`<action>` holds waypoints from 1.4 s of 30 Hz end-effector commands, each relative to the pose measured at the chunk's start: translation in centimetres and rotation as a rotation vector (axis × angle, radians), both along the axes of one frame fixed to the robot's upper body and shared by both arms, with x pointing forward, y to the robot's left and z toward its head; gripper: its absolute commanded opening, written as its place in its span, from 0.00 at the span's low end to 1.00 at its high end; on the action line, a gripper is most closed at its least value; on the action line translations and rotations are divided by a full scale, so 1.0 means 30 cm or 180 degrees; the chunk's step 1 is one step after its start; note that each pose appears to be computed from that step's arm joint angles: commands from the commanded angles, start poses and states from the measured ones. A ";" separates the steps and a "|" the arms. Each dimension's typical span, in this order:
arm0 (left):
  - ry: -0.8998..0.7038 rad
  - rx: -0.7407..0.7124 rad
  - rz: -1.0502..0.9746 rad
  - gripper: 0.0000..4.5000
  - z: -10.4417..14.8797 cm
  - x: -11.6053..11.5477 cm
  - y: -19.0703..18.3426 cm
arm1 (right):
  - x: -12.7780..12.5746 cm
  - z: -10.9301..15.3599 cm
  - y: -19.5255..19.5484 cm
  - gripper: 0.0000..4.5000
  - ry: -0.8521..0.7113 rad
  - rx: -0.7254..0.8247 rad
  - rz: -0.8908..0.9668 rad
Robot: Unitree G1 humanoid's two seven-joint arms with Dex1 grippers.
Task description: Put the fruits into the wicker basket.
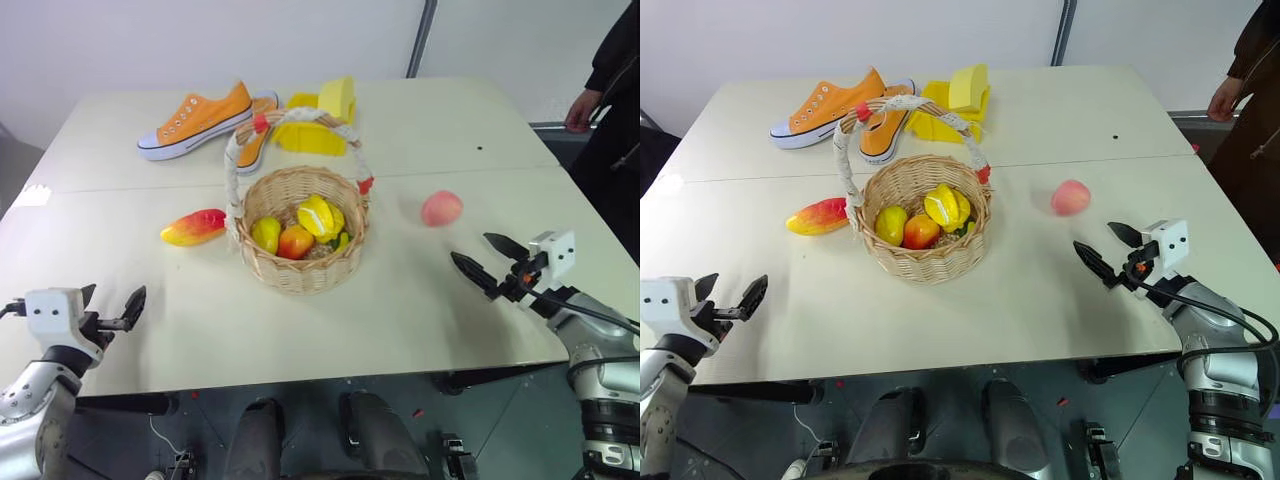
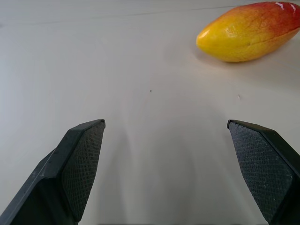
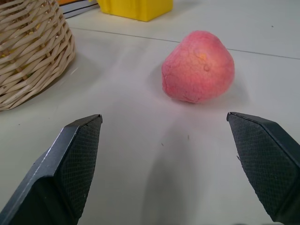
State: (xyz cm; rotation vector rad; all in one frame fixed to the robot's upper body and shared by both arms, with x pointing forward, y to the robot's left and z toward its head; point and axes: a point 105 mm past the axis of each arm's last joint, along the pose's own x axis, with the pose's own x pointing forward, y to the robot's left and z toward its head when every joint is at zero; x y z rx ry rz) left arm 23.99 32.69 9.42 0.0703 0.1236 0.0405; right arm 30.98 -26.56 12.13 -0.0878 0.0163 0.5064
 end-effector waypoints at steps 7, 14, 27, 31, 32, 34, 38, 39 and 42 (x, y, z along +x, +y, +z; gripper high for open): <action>-0.0122 -0.0004 -0.0140 1.00 0.047 0.030 -0.027 | 0.001 0.064 0.020 0.99 -0.0207 -0.0044 0.0075; -0.0038 0.0307 -0.0489 1.00 0.130 0.122 -0.057 | -0.035 0.171 0.103 0.99 -0.0366 -0.0100 0.0448; 0.0420 0.1406 -0.1587 1.00 0.215 0.359 -0.174 | -0.259 0.379 0.455 0.99 -0.0238 -0.0053 0.2196; 0.0534 0.1539 -0.1847 1.00 0.197 0.404 -0.216 | -0.275 0.382 0.508 0.99 -0.0282 -0.0072 0.2330; 0.0573 0.1590 -0.1911 1.00 0.189 0.412 -0.225 | -0.280 0.385 0.520 0.99 -0.0300 -0.0053 0.2368; 0.0656 0.1709 -0.1992 1.00 0.174 0.430 -0.235 | -0.285 0.390 0.534 0.99 -0.0329 -0.0037 0.2413; 0.0735 0.1722 -0.1996 1.00 0.158 0.455 -0.230 | -0.278 0.395 0.539 0.99 -0.0367 -0.0033 0.2409; 0.0730 0.1705 -0.1972 1.00 0.156 0.462 -0.228 | -0.277 0.394 0.540 0.99 -0.0373 -0.0036 0.2407; 0.0688 0.1711 -0.1949 0.88 0.153 0.474 -0.229 | -0.270 0.393 0.545 1.00 -0.0409 -0.0031 0.2393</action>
